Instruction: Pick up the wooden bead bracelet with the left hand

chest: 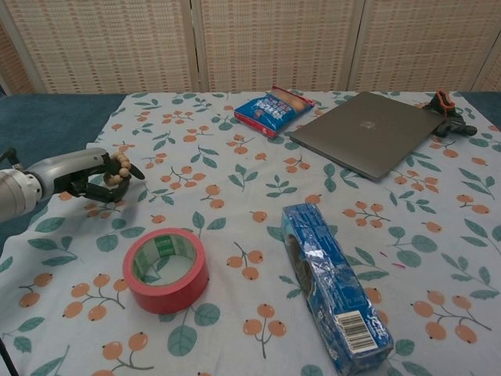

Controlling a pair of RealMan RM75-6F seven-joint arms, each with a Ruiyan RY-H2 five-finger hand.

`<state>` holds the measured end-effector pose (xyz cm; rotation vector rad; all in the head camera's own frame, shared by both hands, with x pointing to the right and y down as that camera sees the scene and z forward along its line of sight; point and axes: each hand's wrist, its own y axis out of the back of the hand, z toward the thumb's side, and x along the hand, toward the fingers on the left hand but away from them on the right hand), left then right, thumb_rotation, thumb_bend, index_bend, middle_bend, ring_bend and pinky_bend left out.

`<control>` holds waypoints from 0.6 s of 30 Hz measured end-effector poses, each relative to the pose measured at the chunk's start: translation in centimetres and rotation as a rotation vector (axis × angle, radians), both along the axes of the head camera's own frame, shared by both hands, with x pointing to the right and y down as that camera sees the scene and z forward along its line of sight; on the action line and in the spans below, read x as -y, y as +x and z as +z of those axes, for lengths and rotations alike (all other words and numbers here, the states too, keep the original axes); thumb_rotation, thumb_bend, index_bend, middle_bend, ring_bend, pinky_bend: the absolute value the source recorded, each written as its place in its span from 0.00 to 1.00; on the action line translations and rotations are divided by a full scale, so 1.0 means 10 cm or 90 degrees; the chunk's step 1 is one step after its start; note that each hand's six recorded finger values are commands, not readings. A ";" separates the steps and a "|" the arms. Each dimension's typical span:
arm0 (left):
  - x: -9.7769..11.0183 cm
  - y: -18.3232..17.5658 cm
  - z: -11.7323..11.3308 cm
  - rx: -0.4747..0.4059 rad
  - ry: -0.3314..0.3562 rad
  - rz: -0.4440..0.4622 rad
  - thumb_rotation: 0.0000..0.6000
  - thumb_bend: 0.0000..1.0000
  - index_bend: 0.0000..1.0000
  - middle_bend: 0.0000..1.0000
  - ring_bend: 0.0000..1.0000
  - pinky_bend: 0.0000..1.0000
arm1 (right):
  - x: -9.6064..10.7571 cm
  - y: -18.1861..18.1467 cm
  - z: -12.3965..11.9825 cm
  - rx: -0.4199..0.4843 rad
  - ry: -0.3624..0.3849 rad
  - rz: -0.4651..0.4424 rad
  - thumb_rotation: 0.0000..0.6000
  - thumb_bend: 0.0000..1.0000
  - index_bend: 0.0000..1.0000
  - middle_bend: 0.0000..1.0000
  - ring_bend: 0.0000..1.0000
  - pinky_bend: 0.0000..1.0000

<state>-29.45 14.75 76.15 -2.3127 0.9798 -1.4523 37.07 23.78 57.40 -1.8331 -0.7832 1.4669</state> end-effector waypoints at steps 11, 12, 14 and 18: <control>0.04 -0.05 0.01 -0.012 -0.015 -0.078 0.13 0.23 0.43 0.00 0.00 0.00 | 0.00 0.00 0.00 0.001 -0.001 -0.001 1.00 0.27 0.00 0.00 0.00 0.00; 0.04 -0.06 0.01 -0.011 -0.017 -0.078 0.12 0.23 0.43 0.00 0.00 0.00 | 0.00 0.00 0.00 0.000 -0.001 -0.001 1.00 0.27 0.00 0.00 0.00 0.00; 0.04 -0.06 0.01 -0.008 -0.018 -0.074 0.12 0.23 0.44 0.00 0.00 0.00 | 0.00 -0.01 0.00 0.000 -0.001 -0.002 1.00 0.27 0.00 0.00 0.00 0.00; 0.02 -0.07 0.02 0.008 -0.015 -0.053 0.11 0.26 0.40 0.00 0.00 0.00 | 0.00 0.00 0.00 0.000 -0.001 -0.001 1.00 0.27 0.00 0.00 0.00 0.00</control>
